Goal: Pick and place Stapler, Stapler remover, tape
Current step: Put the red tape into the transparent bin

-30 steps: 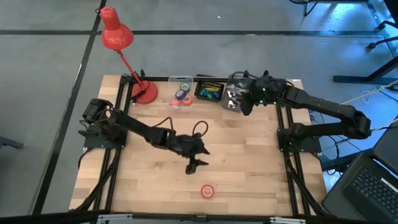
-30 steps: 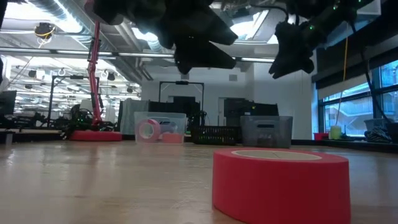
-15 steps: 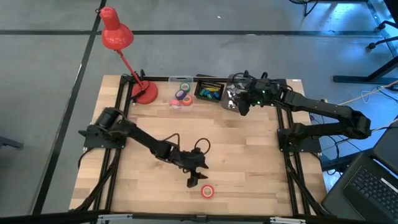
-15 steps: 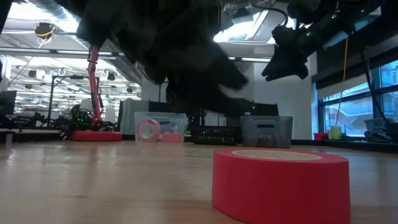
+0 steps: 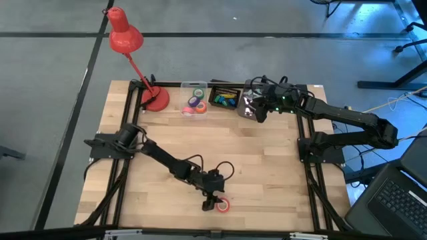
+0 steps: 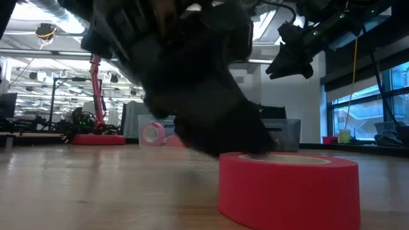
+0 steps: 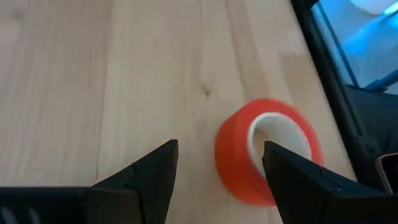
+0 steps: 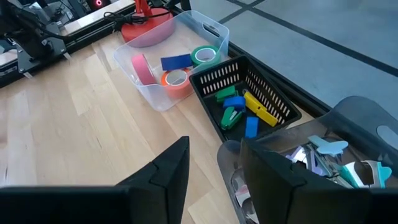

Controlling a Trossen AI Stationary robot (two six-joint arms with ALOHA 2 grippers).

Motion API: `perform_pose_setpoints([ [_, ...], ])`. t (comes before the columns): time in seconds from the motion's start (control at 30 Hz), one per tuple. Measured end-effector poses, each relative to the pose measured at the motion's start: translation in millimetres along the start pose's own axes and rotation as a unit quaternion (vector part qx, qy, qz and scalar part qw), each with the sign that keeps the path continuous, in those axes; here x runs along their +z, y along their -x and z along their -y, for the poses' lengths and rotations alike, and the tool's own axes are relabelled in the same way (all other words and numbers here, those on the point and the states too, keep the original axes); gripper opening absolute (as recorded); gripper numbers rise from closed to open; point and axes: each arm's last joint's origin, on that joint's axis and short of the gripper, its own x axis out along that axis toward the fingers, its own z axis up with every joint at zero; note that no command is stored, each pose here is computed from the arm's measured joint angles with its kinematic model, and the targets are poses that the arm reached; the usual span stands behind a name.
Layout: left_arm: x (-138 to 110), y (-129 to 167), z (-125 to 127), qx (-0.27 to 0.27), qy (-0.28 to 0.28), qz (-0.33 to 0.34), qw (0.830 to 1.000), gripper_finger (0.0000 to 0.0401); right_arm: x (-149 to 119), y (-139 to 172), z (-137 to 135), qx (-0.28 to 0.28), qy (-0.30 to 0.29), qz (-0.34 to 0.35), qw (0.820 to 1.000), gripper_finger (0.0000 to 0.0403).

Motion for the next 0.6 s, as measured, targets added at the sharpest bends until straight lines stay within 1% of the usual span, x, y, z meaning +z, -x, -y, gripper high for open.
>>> perform_pose_setpoints([
  [0.13,-6,-7,-2,0.001,0.009,-0.005,1.000,0.0226,0,0,0,0.000,0.000,0.001,1.000,0.0147],
  [0.23,-9,-11,-4,0.011,0.012,-0.007,1.000,0.0224,0,0,0,0.000,0.000,0.001,1.000,0.0147],
  [0.33,-13,-11,-6,0.028,0.010,-0.021,0.999,0.0211,0,0,0,0.000,0.000,0.001,1.000,0.0147],
  [0.4,-14,-10,-6,0.037,-0.001,-0.030,0.999,0.0190,0,0,0,0.000,0.000,0.001,1.000,0.0147],
  [0.47,-15,-9,-7,0.039,-0.012,-0.035,0.999,0.0159,0,0,0,0.000,0.001,0.001,1.000,0.0147],
  [0.53,-15,-9,-7,0.037,-0.023,-0.041,0.998,0.0116,0,0,0,0.000,0.001,0.001,1.000,0.0147],
  [0.6,-17,-9,-8,0.046,-0.039,-0.046,0.997,0.0067,0,0,0,0.000,0.002,0.001,1.000,0.0147],
])
